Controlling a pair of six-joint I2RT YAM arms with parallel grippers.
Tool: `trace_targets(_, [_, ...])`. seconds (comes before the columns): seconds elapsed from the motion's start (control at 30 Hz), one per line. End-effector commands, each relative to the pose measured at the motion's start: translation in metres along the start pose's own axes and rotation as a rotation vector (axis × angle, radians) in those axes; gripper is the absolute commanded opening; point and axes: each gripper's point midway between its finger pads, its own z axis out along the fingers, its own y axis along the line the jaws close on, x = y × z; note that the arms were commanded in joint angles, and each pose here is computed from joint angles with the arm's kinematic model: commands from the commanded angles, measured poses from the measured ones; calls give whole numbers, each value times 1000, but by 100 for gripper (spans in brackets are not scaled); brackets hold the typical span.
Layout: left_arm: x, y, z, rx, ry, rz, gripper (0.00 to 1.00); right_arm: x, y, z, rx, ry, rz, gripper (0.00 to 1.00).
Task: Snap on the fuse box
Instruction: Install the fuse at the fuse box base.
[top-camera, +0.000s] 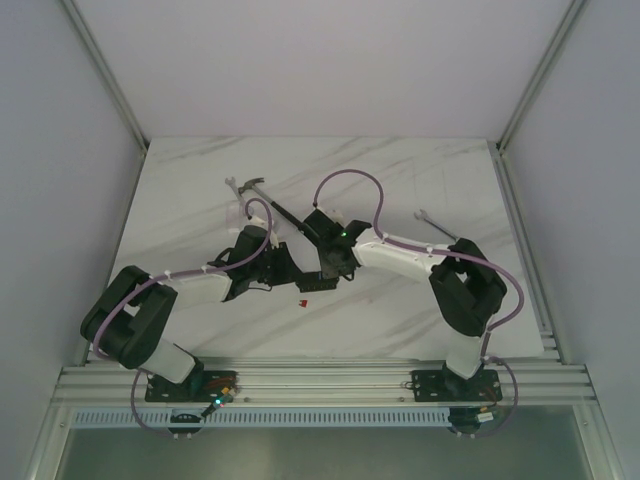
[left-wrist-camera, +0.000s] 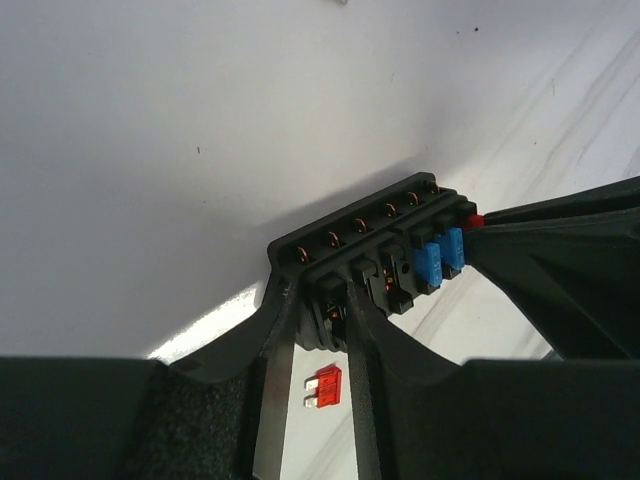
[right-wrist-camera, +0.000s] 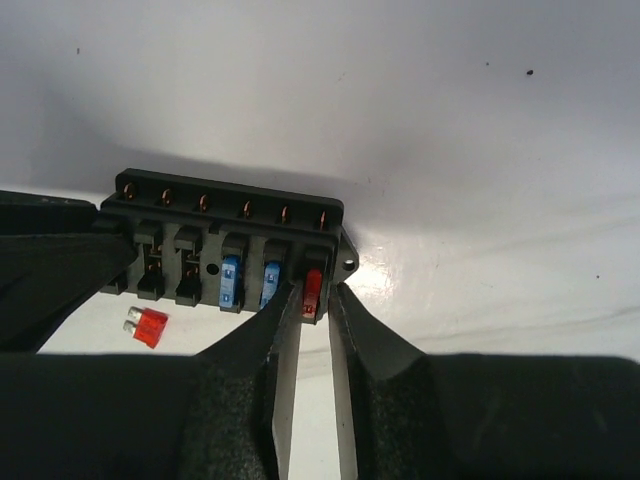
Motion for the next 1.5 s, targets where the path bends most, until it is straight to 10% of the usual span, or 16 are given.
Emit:
trace_targets(0.0, [18,27,-5,-99,48,-18,35,-5,-12,-18,22,-4,20,23])
trace_targets(0.27, [18,26,-5,-98,47,-20,37,3,-13,-8,35,29,36,0])
trace_targets(1.1, [20,20,1,-78,50,-88,39,165,-59,87,174,505,-168,0])
trace_targets(1.4, [-12,-18,0,26,-24,-83,44,31,-54,30,101,125,-134,1])
trace_targets(1.47, [-16,-23,-3,39,-36,-78,47,10,-51,15,71,65,-135,16])
